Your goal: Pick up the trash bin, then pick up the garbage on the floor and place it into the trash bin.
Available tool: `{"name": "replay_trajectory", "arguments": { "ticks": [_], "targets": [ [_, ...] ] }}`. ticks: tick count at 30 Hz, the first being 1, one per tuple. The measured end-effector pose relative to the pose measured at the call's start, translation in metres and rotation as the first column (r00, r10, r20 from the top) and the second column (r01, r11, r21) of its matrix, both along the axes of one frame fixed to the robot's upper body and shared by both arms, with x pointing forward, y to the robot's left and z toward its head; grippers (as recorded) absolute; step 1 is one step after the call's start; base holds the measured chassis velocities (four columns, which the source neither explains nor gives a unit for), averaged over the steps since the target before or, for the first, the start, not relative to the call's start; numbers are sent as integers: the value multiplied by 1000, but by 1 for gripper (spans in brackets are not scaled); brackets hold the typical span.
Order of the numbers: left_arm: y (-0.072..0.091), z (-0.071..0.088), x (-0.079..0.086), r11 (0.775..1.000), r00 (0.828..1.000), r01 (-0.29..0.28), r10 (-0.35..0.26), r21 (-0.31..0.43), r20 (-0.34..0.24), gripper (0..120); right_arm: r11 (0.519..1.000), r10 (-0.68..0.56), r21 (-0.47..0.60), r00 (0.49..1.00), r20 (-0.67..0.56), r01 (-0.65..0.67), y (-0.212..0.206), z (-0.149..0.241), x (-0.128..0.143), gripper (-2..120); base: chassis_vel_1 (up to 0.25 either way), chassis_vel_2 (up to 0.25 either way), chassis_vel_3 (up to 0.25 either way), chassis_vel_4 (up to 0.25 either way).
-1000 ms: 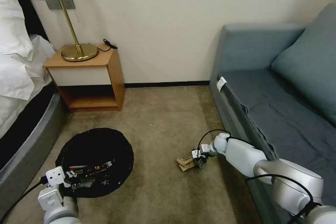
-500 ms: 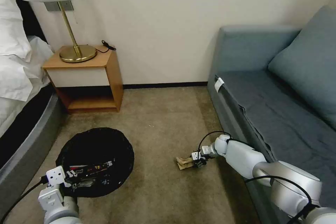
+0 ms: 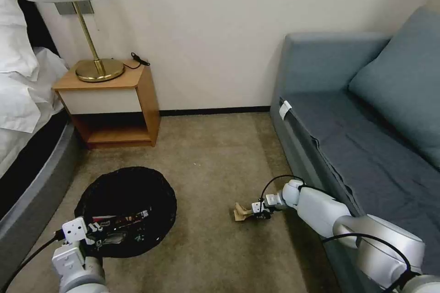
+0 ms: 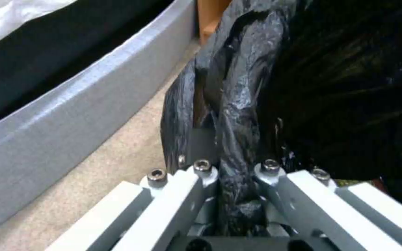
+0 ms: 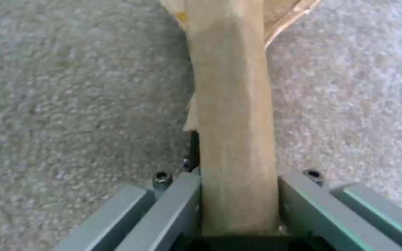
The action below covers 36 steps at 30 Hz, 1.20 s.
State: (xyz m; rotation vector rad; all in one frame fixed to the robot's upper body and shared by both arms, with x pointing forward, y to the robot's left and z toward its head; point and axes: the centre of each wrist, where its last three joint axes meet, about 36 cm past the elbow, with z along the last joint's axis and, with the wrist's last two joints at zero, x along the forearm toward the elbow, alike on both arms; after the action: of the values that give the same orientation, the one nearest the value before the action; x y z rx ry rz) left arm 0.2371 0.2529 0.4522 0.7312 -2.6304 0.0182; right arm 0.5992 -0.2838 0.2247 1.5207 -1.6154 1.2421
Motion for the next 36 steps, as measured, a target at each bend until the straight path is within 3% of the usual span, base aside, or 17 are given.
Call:
{"name": "replay_trajectory", "arguments": {
  "ticks": [16,22,25,28,30,31,36],
  "targets": [
    [-5,-1,3,1000,1000,13,-13,-1,-3,3,990,-91,109,994,60,85,-36,41,10,0,0,0,0,0],
    [-4,-2,4,1000,1000,14,-14,-1,-6,3,958,-178,244,978,106,147,-42,72,16,0,0,0,0,0],
    [-5,-2,4,1000,1000,16,-16,-2,-5,3,907,-219,396,965,144,146,-29,112,20,0,0,0,0,0],
    [-5,-2,4,1000,1000,18,-18,-3,-3,3,867,-225,482,962,157,125,-11,140,20,0,0,0,0,0],
    [-7,-2,6,1000,1000,22,-22,-7,-1,3,796,-202,603,964,176,57,23,182,16,0,0,0,0,0],
    [-7,-2,6,1000,1000,22,-22,-7,-1,3,796,-202,603,964,176,57,23,182,16,0,0,0,0,0],
    [-8,-2,6,1000,1000,27,-27,-9,-2,3,644,-172,764,966,193,-38,108,243,-13,0,0,0,0,0]
  ]
}}
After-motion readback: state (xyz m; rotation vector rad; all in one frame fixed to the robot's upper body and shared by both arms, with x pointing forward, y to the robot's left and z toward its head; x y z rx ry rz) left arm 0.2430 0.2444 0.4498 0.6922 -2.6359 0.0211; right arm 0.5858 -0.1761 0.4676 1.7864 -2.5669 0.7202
